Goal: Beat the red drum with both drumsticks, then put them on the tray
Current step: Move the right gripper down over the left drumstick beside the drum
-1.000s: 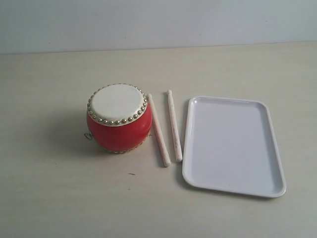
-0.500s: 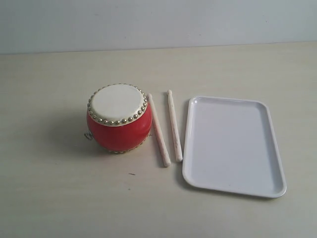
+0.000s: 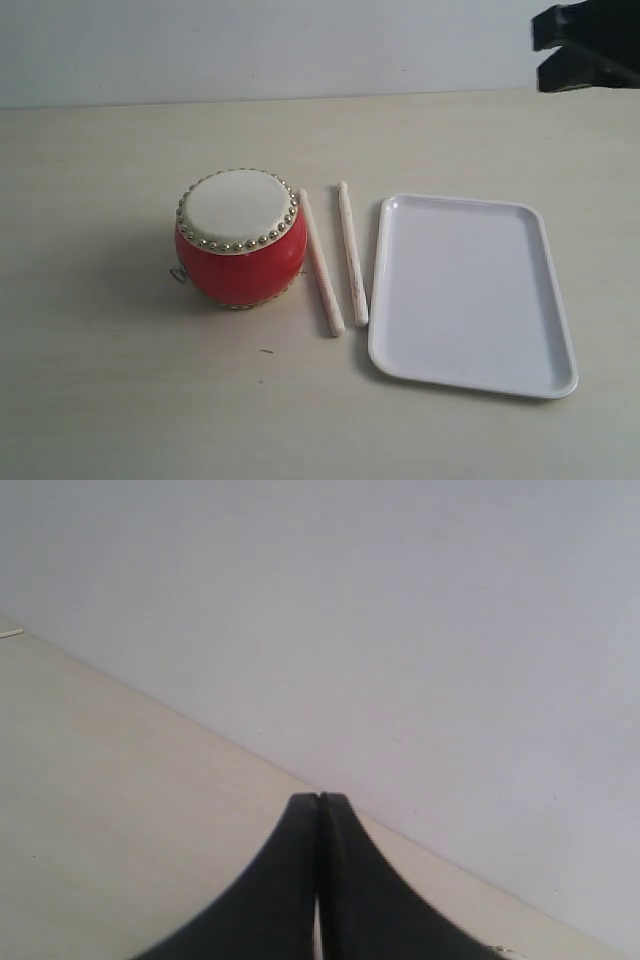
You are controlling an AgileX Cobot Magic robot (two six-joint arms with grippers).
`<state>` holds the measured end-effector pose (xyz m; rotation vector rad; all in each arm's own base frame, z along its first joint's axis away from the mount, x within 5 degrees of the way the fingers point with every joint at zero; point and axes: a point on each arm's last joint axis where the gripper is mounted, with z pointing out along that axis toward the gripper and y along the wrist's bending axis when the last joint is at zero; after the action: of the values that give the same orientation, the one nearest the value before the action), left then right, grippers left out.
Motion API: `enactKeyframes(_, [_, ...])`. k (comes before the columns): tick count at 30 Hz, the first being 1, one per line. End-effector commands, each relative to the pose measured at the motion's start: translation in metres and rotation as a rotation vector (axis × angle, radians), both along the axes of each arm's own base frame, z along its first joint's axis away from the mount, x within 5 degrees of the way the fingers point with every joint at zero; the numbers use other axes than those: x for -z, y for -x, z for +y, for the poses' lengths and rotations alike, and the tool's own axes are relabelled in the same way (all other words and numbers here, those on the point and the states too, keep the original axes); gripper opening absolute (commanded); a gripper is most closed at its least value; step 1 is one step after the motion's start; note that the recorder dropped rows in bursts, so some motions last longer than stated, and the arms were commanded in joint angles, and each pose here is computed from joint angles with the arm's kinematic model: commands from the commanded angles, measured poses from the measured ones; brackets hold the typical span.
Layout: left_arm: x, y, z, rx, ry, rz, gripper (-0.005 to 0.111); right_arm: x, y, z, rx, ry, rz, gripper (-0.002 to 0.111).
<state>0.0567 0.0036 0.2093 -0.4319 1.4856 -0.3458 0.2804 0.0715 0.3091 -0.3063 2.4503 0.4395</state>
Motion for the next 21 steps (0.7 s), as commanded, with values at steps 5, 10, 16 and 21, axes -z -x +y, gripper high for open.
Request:
enactKeyframes(5, [-0.001,0.000,0.000,-0.002,0.001,-0.020,0.000,0.063,-0.070,0.097,-0.243,0.168,0.324,0.000])
enactKeyframes(10, [-0.001,0.000,0.000,-0.002,0.001,-0.020,0.000,0.110,-0.066,0.123,-0.327,0.137,0.504,0.000])
enactKeyframes(16, [-0.001,0.000,0.000,-0.002,0.004,-0.020,0.000,0.132,-0.049,0.158,-0.363,0.270,0.510,0.006])
enactKeyframes(21, [-0.001,0.000,0.000,-0.002,0.004,-0.020,0.000,0.130,-0.046,0.162,-0.329,0.294,0.486,0.016])
